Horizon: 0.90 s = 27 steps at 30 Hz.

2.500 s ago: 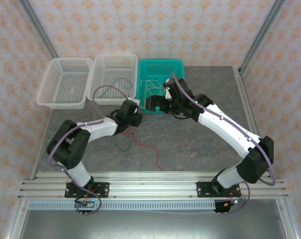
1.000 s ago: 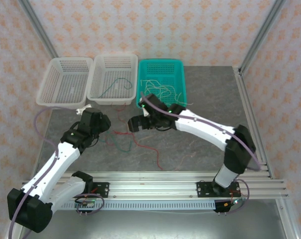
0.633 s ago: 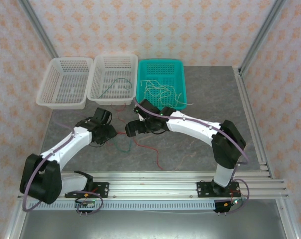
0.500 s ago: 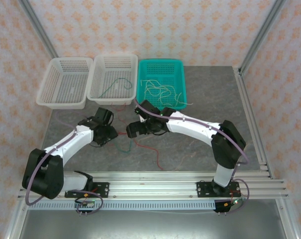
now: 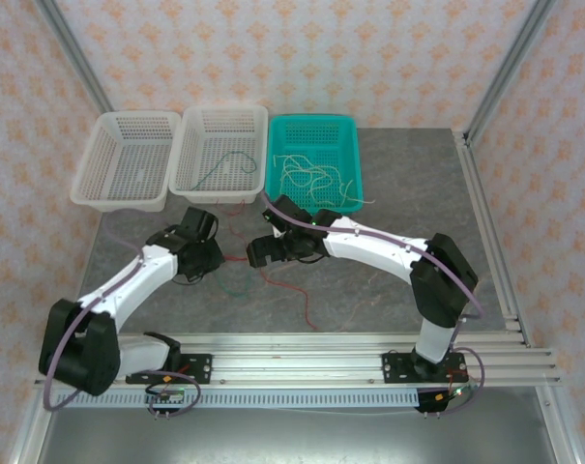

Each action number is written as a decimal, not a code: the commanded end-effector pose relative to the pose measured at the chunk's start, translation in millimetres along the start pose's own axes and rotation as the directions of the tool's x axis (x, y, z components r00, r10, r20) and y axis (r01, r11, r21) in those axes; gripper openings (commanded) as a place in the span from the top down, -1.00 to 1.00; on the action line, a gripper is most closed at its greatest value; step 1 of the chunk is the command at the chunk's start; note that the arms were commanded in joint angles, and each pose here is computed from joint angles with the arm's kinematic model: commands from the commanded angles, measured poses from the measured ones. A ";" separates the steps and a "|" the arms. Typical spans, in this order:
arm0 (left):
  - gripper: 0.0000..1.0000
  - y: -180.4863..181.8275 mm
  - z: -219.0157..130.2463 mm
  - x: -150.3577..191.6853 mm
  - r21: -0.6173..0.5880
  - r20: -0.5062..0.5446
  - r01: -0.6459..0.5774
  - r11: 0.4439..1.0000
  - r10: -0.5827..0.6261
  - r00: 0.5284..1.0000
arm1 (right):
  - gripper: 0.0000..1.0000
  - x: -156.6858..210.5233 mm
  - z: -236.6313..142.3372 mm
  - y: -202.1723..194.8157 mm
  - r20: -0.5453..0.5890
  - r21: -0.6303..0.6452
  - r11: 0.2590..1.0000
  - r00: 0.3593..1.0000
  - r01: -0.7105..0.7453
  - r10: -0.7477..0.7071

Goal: Untangle the cables
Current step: Pick up the cables from the middle-left of the table.

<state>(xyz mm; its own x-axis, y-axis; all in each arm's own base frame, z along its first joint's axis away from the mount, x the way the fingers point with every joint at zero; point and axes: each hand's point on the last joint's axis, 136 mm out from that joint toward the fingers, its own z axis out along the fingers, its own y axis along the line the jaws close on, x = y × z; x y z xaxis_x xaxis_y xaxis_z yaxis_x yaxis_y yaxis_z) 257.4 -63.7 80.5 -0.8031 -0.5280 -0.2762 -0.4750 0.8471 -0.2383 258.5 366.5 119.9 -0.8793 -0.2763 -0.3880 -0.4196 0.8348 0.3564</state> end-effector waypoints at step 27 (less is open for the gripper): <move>1.00 -117.9 -134.2 -118.1 0.373 0.288 -0.064 0.926 -0.050 0.956 | -0.97 -36.0 -96.3 37.9 0.573 -0.297 0.926 0.820 0.234 -0.024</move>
<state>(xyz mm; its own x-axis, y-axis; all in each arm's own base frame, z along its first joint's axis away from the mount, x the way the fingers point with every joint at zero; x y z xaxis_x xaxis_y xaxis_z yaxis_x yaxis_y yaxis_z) 361.0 -92.0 259.3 -0.6475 -0.4658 -0.6031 -0.1817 0.8630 -0.4715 248.1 345.6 165.7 -0.7669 -0.1470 -0.6247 -0.5105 0.7295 0.4551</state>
